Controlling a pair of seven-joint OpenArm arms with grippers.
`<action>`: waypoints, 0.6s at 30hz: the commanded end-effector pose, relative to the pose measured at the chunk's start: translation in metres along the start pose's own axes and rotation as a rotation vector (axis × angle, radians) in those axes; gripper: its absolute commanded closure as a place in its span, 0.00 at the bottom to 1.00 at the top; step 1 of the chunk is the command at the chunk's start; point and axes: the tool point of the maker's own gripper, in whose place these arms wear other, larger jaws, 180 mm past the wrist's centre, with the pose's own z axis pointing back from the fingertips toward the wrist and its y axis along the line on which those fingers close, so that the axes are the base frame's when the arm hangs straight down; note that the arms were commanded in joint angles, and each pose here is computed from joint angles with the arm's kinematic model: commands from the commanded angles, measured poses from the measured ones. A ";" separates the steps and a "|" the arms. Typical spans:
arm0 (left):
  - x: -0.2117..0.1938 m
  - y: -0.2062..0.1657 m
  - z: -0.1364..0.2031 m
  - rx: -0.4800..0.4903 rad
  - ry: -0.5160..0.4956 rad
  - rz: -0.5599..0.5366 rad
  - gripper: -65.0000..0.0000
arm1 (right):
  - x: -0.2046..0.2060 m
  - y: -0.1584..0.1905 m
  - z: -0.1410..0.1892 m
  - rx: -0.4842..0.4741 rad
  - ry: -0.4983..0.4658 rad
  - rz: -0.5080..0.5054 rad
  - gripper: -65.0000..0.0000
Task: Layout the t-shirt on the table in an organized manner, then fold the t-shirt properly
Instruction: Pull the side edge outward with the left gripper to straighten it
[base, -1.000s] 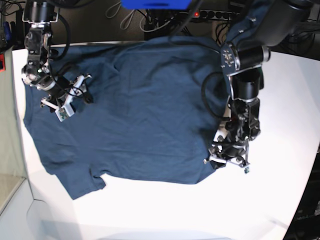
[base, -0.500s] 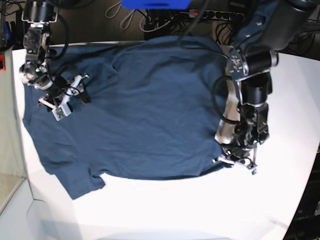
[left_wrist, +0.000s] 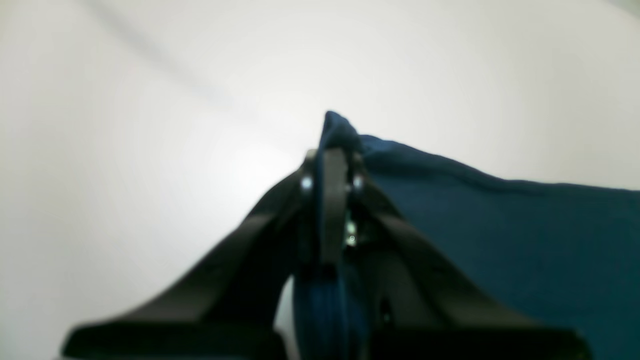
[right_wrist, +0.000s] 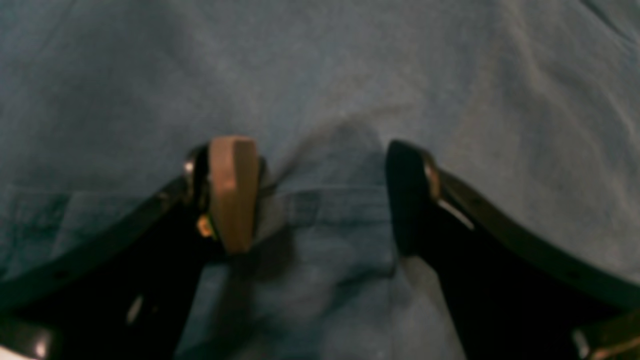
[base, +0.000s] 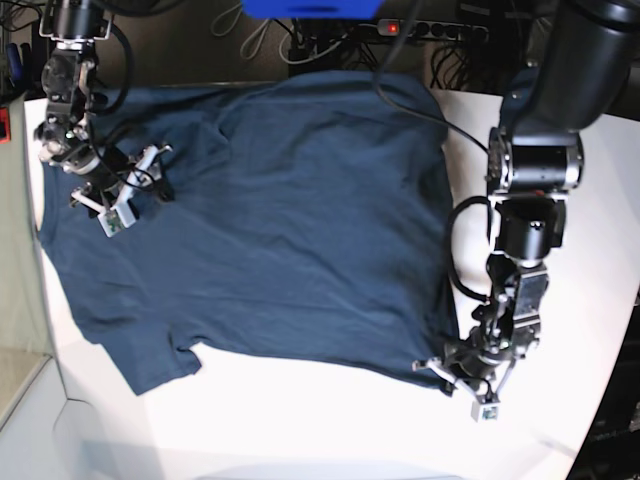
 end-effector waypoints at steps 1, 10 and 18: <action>0.043 0.002 0.003 0.002 -0.092 -0.018 0.99 | -0.025 -0.007 0.004 -0.024 0.120 0.038 0.43; 0.070 -0.013 0.003 -0.018 -0.134 -0.196 0.91 | -0.022 -0.008 0.003 -0.025 0.115 0.040 0.43; 0.054 -0.002 -0.007 0.008 -0.047 -0.189 0.55 | -0.023 -0.007 0.003 -0.024 0.116 0.039 0.43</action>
